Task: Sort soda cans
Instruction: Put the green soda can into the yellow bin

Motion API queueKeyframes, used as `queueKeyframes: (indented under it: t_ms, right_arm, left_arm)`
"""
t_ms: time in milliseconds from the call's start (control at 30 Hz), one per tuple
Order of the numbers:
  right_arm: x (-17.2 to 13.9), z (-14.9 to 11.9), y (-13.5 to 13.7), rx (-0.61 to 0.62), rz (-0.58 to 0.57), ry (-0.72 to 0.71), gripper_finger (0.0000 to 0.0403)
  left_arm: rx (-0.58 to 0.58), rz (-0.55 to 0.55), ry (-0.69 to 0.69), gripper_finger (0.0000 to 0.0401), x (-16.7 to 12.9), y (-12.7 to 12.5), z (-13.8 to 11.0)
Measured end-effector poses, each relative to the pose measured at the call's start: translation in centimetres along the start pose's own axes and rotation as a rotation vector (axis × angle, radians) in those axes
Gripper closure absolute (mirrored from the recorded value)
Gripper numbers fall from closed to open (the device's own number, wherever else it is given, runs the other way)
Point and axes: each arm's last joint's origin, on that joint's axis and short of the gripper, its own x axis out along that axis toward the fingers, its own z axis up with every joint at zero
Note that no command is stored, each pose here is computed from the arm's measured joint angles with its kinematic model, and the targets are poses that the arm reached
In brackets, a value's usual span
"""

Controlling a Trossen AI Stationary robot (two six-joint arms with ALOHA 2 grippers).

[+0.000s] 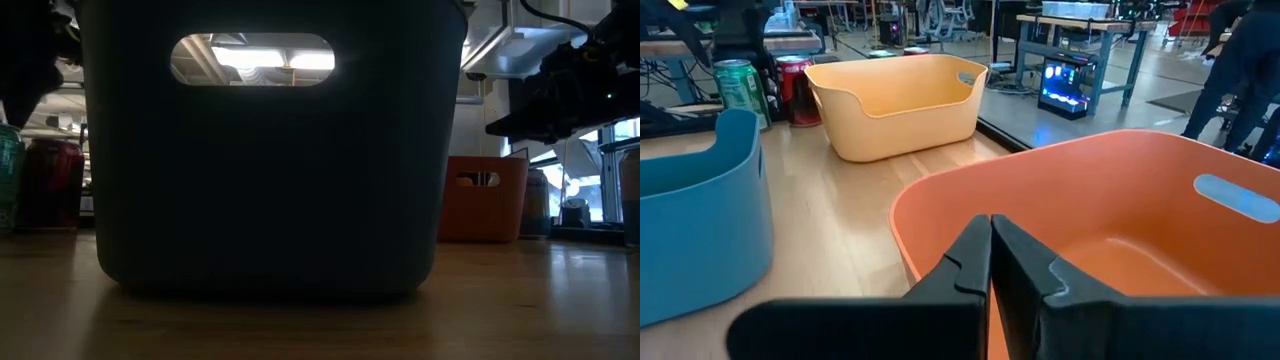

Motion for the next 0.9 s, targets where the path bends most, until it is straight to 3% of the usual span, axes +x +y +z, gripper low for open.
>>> queueKeyframes:
  t_ms: [300,600,900]
  right_arm:
    - [0.0,0.0,0.0,-0.001,0.000,0.003,0.0391]
    - [0.0,0.0,0.0,-0.001,0.000,0.004,0.0391]
    - [0.0,0.0,0.0,-0.001,0.000,0.004,0.0391]
  left_arm:
    - [0.068,0.010,0.002,0.0011,0.8,0.1,-0.2]
    - [0.265,0.026,0.036,0.0011,2.5,0.1,-0.3]
    - [0.313,0.013,0.044,0.0011,4.6,-0.2,-0.2]
